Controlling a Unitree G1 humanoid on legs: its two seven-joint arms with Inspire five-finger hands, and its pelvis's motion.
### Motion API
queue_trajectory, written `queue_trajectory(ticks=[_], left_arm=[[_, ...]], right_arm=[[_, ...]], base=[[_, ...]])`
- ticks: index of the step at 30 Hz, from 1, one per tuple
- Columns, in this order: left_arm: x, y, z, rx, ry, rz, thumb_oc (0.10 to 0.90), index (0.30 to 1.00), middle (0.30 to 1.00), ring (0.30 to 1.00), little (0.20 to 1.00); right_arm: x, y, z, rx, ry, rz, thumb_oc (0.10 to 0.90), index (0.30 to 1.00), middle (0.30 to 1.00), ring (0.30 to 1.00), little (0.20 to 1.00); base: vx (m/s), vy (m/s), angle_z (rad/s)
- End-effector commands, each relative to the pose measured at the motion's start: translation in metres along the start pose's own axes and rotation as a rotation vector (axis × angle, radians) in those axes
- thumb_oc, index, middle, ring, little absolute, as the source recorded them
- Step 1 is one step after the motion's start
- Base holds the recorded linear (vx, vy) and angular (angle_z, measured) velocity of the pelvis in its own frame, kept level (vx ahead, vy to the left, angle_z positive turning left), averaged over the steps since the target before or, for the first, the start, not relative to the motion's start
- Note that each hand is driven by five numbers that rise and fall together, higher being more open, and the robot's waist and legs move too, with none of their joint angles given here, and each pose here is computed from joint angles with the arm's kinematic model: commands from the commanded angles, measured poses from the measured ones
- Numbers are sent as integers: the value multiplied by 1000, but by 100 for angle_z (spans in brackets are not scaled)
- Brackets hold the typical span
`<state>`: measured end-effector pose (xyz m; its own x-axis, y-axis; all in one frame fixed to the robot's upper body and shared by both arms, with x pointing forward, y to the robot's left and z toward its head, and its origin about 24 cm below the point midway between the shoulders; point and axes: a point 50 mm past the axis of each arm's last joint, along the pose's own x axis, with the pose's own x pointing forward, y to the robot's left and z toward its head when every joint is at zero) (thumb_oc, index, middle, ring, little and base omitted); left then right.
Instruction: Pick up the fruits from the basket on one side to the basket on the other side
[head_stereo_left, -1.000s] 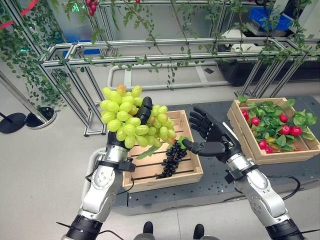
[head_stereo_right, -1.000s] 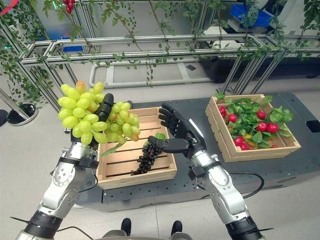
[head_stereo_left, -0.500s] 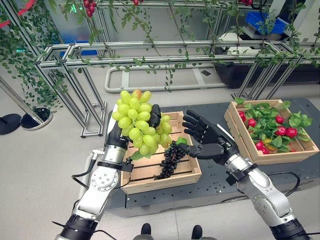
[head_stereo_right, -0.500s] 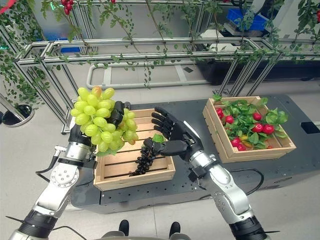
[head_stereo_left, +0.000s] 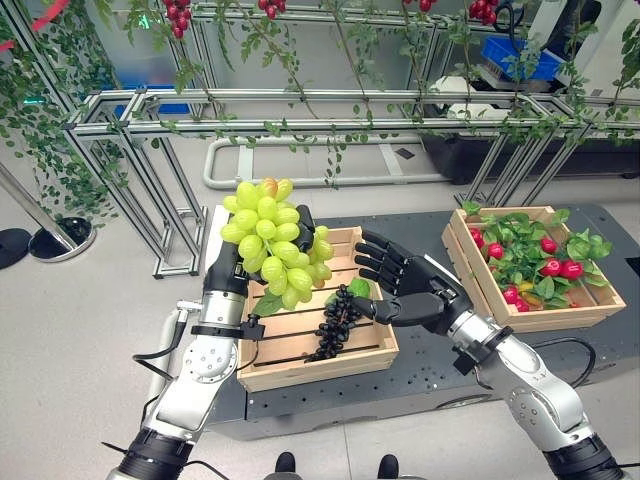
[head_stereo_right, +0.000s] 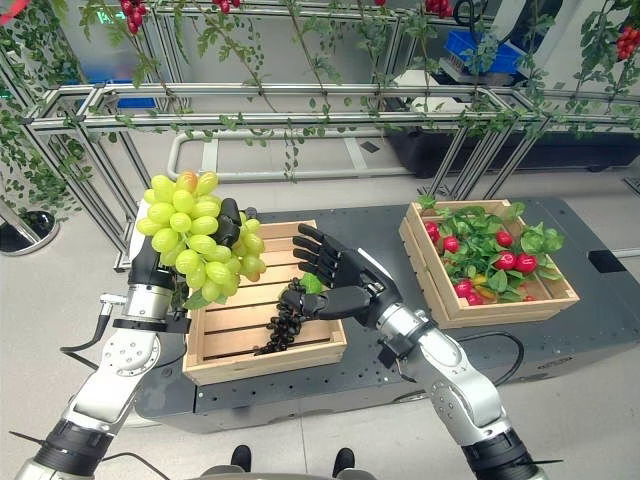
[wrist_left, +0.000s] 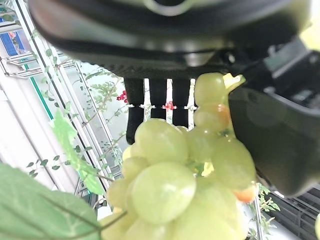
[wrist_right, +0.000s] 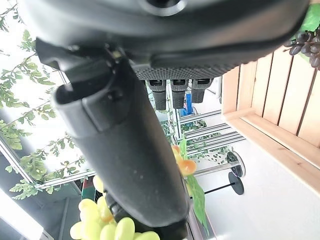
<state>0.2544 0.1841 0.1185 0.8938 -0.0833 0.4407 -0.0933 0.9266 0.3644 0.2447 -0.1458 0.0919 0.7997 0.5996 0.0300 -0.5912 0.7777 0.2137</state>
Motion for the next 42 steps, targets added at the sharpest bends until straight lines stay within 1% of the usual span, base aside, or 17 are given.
queue_trajectory(ticks=[1, 2, 3, 9, 15, 21, 26, 34, 41, 42], left_arm=[[27, -6, 39, -100, -253, -25, 400, 300, 300, 300, 300], [27, -12, 41, -126, -254, -64, 400, 300, 300, 300, 300], [27, -17, 43, -137, -256, -83, 400, 300, 300, 300, 300], [25, -32, 47, -215, -260, -190, 400, 300, 300, 300, 300], [21, -45, 53, -256, -276, -292, 400, 300, 300, 300, 300], [17, -51, 55, -269, -286, -347, 400, 300, 300, 300, 300], [15, -51, 57, -258, -300, -339, 400, 300, 300, 300, 300], [16, -45, 69, -192, -414, -267, 400, 300, 300, 300, 300], [17, -44, 79, -176, -487, -225, 400, 300, 300, 300, 300], [17, -44, 81, -174, -499, -227, 400, 300, 300, 300, 300]], right_arm=[[20, 26, 51, -92, -253, 134, 800, 900, 900, 900, 900], [22, 27, 54, -123, -277, 115, 800, 900, 900, 900, 900], [24, 29, 56, -117, -288, 114, 800, 900, 900, 900, 900], [29, 31, 65, -167, -349, 77, 800, 900, 900, 900, 900], [31, 33, 69, -145, -378, 59, 800, 900, 900, 900, 900], [32, 34, 68, -112, -384, 51, 800, 900, 900, 900, 900], [32, 35, 63, -106, -360, 48, 800, 900, 900, 900, 900], [33, 30, 37, -142, -199, 2, 800, 900, 900, 900, 900], [35, 23, 15, -113, -91, -49, 800, 900, 900, 900, 900], [36, 23, 13, -103, -78, -55, 769, 853, 853, 853, 853]], base=[[0, 0, 0], [0, 0, 0], [0, 0, 0], [-6, 1, 0], [0, 0, 0], [0, 0, 0], [0, 0, 0], [0, 0, 0], [0, 0, 0], [0, 0, 0]])
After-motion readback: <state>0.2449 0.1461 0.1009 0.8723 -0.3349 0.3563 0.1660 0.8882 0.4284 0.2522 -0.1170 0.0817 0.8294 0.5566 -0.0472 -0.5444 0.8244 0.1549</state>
